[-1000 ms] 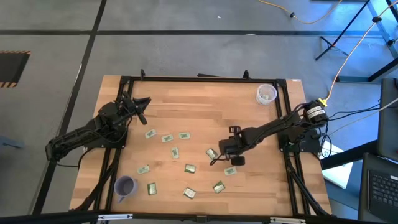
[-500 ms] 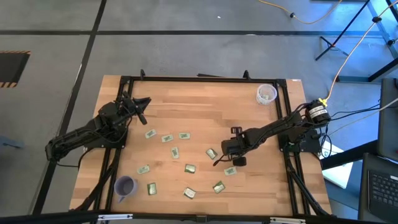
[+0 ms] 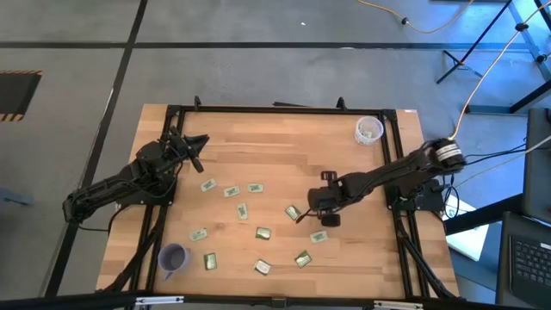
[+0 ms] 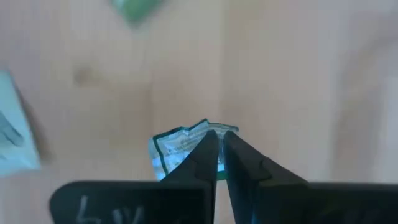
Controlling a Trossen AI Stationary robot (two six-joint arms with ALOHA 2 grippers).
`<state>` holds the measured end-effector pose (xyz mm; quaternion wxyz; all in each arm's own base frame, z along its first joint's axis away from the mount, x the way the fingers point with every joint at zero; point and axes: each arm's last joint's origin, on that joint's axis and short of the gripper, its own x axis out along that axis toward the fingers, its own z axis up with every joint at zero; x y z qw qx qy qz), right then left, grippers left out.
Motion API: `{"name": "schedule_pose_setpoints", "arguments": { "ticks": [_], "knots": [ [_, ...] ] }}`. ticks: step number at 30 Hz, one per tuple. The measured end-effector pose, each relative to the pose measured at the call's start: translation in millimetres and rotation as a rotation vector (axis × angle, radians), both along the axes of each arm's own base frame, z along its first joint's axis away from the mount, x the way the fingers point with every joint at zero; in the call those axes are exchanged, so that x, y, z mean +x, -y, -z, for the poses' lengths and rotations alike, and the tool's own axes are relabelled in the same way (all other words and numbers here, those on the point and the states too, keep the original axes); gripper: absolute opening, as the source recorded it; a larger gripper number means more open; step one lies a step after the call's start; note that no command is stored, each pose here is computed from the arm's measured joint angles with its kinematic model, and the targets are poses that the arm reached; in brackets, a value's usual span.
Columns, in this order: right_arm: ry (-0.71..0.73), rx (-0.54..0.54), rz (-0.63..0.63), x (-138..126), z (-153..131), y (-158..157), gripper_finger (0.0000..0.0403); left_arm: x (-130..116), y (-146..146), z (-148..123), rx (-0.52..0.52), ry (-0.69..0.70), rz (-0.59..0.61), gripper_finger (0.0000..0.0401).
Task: Pick and place Stevia / Truvia into bins
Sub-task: Put the green stevia packet into the transparent container
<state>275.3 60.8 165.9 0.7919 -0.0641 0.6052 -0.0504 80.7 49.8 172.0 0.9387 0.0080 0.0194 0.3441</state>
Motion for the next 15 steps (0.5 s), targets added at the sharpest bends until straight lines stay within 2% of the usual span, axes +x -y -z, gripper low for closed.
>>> {"name": "schedule_pose_setpoints", "arguments": {
  "ticks": [4,6,12,15],
  "knots": [
    [0.039,-0.065,0.083,-10.1,-29.9,10.8,0.0016,0.0,0.0,0.0,0.000,0.000,0.000,0.0040],
    [0.096,-0.109,0.167,-15.1,-50.5,20.2,0.0010,0.2,-0.1,0.2,-0.001,-0.002,0.000,0.0040],
    [0.274,-0.352,0.558,-41.5,-102.1,61.6,0.0005,0.1,-0.1,0.2,-0.001,-0.002,0.000,0.0040],
    [0.304,-0.338,0.756,-56.3,-119.1,86.0,0.0005,0.2,-0.1,0.2,-0.001,-0.002,0.000,0.0040]
  ]
}}
